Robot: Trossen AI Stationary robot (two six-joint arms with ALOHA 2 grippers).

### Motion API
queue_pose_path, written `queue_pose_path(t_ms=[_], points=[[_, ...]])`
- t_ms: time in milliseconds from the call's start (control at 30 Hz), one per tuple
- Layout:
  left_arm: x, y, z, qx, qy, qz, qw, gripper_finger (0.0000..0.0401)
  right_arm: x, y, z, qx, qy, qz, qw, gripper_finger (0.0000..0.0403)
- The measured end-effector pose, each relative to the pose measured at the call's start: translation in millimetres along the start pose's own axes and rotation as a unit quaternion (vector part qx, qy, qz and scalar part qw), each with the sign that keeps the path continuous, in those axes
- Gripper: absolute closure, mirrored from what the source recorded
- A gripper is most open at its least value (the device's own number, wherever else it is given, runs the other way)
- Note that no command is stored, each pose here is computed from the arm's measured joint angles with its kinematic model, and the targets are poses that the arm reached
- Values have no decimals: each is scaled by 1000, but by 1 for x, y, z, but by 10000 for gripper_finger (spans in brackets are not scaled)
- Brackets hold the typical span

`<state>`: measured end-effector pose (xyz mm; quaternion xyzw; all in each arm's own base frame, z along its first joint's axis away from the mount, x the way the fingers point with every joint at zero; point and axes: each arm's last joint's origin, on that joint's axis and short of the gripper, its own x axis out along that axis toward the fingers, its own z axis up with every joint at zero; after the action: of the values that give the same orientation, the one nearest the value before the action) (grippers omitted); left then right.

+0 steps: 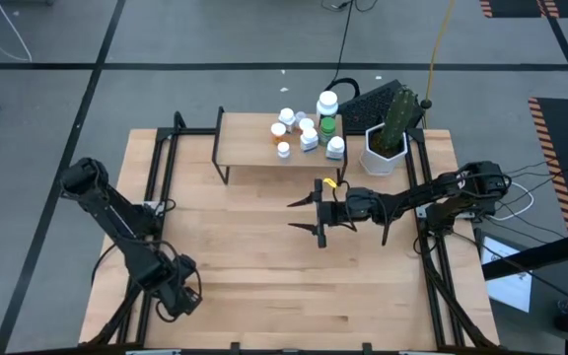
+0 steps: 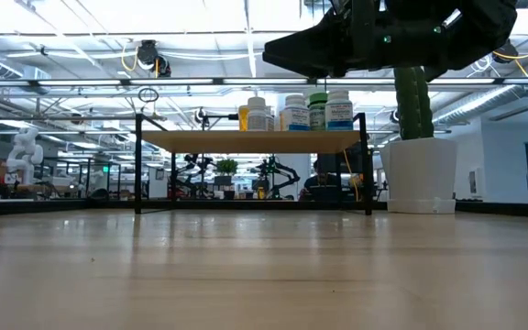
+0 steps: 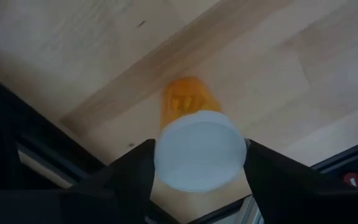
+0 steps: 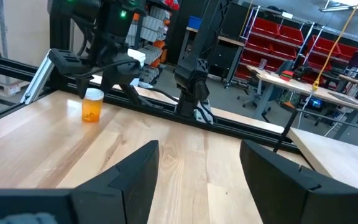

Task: Pick and place medicine bottles onto shelf by color
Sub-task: Put the orange pill bottle on the shelf

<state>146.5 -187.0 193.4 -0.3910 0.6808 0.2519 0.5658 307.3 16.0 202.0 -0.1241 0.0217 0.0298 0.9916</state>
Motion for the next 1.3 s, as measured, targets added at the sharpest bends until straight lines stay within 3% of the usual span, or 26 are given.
queue_pose_path(t_ms=[133,367,567,833,1300], points=[[-2,-2,9,10,17,0,1000,162,0,0,0,0,0,0,1000,184],[-7,-8,32,35,23,-13,999,193,0,0,0,0,0,0,1000,184],[-13,-11,45,53,18,-25,998,178,0,0,-1,0,5,1,1000,184],[-28,-19,48,67,-4,-37,997,184,0,1,-2,0,11,3,1000,184],[-68,-17,43,58,-16,25,998,180,0,1,-2,0,11,3,1000,184]])
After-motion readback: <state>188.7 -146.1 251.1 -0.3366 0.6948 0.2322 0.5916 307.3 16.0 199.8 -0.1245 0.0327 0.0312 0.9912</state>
